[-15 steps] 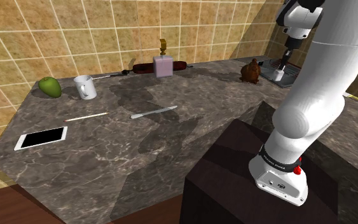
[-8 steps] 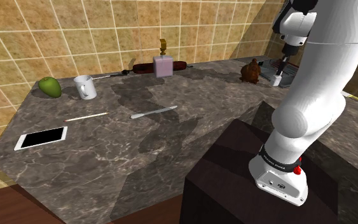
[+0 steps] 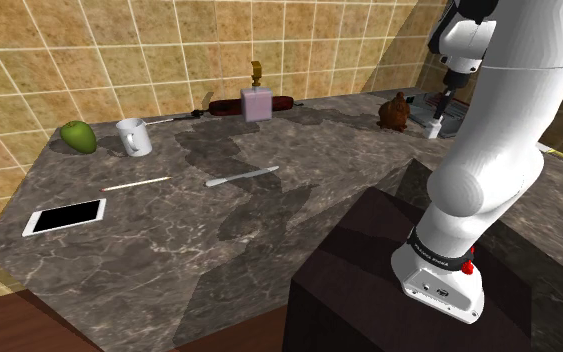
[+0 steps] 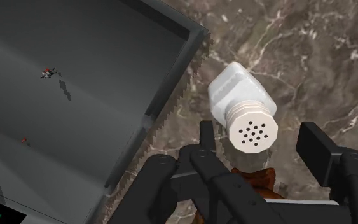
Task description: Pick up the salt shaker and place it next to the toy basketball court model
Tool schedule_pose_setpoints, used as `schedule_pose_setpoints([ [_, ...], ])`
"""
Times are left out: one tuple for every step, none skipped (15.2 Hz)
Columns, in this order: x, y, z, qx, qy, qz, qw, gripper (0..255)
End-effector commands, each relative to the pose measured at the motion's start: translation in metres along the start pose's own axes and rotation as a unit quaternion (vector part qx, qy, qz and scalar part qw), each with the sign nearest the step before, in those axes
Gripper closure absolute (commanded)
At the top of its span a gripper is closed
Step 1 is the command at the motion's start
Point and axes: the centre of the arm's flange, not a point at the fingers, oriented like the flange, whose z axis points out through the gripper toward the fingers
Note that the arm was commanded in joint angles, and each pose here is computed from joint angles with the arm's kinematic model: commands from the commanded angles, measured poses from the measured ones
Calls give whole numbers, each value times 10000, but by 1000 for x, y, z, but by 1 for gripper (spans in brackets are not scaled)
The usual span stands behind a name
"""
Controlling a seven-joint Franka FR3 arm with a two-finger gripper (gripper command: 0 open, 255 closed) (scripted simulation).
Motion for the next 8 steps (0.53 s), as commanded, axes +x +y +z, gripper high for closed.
schedule_pose_setpoints([
  [0, 0, 0, 0, 0, 0, 10000, 0],
  [0, 0, 0, 0, 0, 0, 10000, 0],
  [0, 0, 0, 0, 0, 0, 10000, 0],
  [0, 0, 0, 0, 0, 0, 10000, 0],
  [0, 0, 0, 0, 0, 0, 10000, 0],
  [0, 0, -13, 0, 0, 0, 10000, 0],
  [0, 0, -26, 0, 0, 0, 10000, 0],
  [0, 0, -40, 0, 0, 0, 10000, 0],
])
